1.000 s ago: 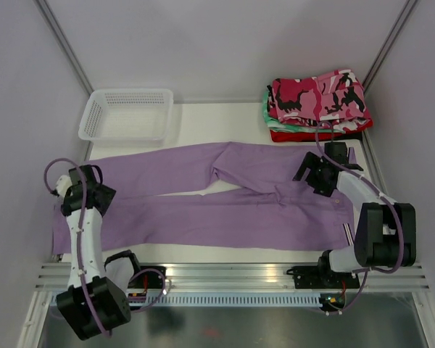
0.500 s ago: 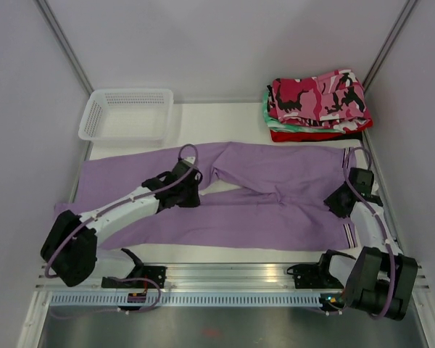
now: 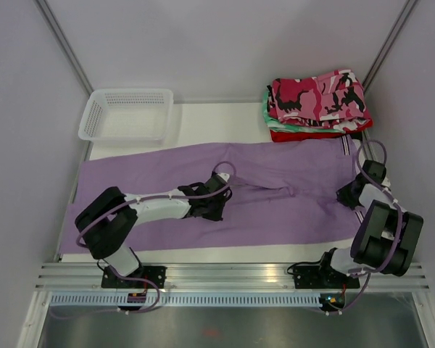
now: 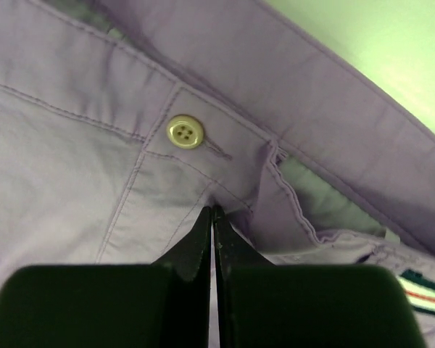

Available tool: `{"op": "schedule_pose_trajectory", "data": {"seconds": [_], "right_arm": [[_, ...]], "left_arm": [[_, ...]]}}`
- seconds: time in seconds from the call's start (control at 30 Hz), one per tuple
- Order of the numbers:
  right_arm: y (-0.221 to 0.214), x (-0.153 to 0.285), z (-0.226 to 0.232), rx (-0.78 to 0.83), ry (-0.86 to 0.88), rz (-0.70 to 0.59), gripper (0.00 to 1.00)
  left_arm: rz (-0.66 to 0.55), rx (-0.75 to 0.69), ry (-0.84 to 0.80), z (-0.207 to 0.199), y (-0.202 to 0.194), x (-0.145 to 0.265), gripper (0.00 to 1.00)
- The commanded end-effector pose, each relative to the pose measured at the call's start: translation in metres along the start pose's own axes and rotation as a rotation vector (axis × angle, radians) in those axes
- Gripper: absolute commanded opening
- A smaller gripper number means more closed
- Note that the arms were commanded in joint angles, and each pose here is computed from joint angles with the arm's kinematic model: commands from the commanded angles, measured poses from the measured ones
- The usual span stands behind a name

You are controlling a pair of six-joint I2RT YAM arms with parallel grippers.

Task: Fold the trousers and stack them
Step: Flatten the trousers out

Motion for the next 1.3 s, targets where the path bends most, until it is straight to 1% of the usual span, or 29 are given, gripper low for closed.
{"op": "schedule_pose_trajectory", "data": {"seconds": [0.0,0.13,0.2,0.23,0.27,0.3,0.33,0.37,0.4,0.43,0.47,0.5,0.53,0.57,0.6,0.63,0.67,0.7,0.73,0.77,0.83,0.87,0.93,0.97,1.0,1.03,1.13,1.17,1.27], "right_arm": [[0.018,-0.005,-0.063,-0.018,-0.291,-0.097,0.0],[0.03,0.011,-0.073,-0.139,-0.288,-0.135,0.0],[0.037,0.027,-0.069,-0.153,-0.252,-0.192,0.0],[0.038,0.033,-0.062,-0.149,-0.205,-0.191,0.01],[0.04,0.044,-0.053,-0.131,-0.122,-0.203,0.06],[0.04,0.05,-0.048,-0.124,-0.078,-0.199,0.13],[0.034,0.055,-0.038,-0.113,0.02,-0.152,0.19],[0.037,0.064,-0.022,-0.079,0.162,-0.161,0.37],[0.034,0.07,-0.014,-0.055,0.235,-0.138,0.42],[0.035,0.077,-0.003,-0.037,0.292,-0.134,0.47],[0.035,0.083,0.008,-0.013,0.362,-0.116,0.56],[0.038,0.09,0.022,0.021,0.406,-0.118,0.61],[0.039,0.094,0.03,0.05,0.426,-0.12,0.64],[0.041,0.09,0.036,0.095,0.413,-0.111,0.7],[0.042,0.098,0.058,0.158,0.444,-0.116,0.73],[0.042,0.087,0.064,0.193,0.392,-0.108,0.74],[0.04,0.086,0.073,0.227,0.388,-0.11,0.8],[0.033,0.091,0.095,0.286,0.413,-0.111,0.81],[0.029,0.087,0.103,0.304,0.405,-0.109,0.81],[0.026,0.076,0.111,0.311,0.394,-0.097,0.85],[0.015,0.062,0.126,0.33,0.393,-0.071,0.89],[0.01,0.058,0.13,0.341,0.391,-0.061,0.94],[0.006,0.04,0.129,0.346,0.338,-0.043,0.95],[0.003,0.035,0.126,0.351,0.312,-0.028,0.95],[0.003,0.03,0.124,0.349,0.29,-0.022,0.95],[0.0,0.022,0.12,0.35,0.262,-0.008,0.96],[-0.004,0.014,0.112,0.338,0.235,0.0,0.97],[-0.005,0.013,0.11,0.333,0.232,-0.005,0.97],[-0.005,0.012,0.106,0.334,0.223,-0.013,0.97]], "left_arm": [[-0.002,-0.093,-0.068,-0.03,0.006,-0.012,0.02],[0.025,-0.135,-0.107,-0.053,0.004,-0.02,0.02],[0.026,-0.145,-0.121,-0.06,0.008,-0.019,0.02],[0.026,-0.137,-0.12,-0.06,0.01,-0.017,0.02],[0.036,-0.139,-0.103,-0.058,0.01,-0.013,0.02],[0.02,-0.139,-0.096,-0.059,0.018,-0.007,0.02],[0.012,-0.128,-0.075,-0.057,0.022,0.0,0.02],[-0.007,-0.123,-0.037,-0.053,0.033,0.016,0.03],[-0.021,-0.116,-0.011,-0.05,0.038,0.025,0.04],[-0.039,-0.109,0.01,-0.047,0.044,0.035,0.16],[-0.087,-0.087,0.063,-0.037,0.058,0.055,0.25],[-0.113,-0.068,0.098,-0.029,0.066,0.064,0.48],[-0.14,-0.032,0.13,-0.018,0.073,0.073,0.57],[-0.161,0.048,0.172,0.009,0.084,0.078,0.66],[-0.195,0.124,0.175,0.025,0.091,0.09,0.78],[-0.193,0.245,0.213,0.063,0.093,0.091,0.79],[-0.204,0.323,0.241,0.084,0.093,0.096,0.79],[-0.196,0.396,0.276,0.104,0.089,0.096,0.8],[-0.198,0.488,0.315,0.123,0.086,0.096,0.81],[-0.185,0.594,0.381,0.158,0.074,0.096,0.81],[-0.177,0.709,0.419,0.186,0.061,0.092,0.82],[-0.186,0.794,0.453,0.213,0.053,0.096,0.82],[-0.218,0.859,0.448,0.237,0.047,0.093,0.82],[-0.214,0.902,0.484,0.254,0.039,0.096,0.81],[-0.203,0.912,0.509,0.26,0.036,0.094,0.8],[-0.157,0.954,0.578,0.273,0.024,0.091,0.79],[-0.093,1.054,0.65,0.296,0.0,0.081,0.74],[-0.082,1.081,0.656,0.3,-0.006,0.077,0.68],[-0.046,1.156,0.658,0.312,-0.024,0.063,0.62]]}}
Point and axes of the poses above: each gripper's point midway between its finger pads, its own x axis back along the fingers, its own z axis along the line the jaws close on, y = z × x, the point moved 7 cm from there along x, back along the fingers, and after that the axes turned 14 degrees about -x, right-handed, at the moved point
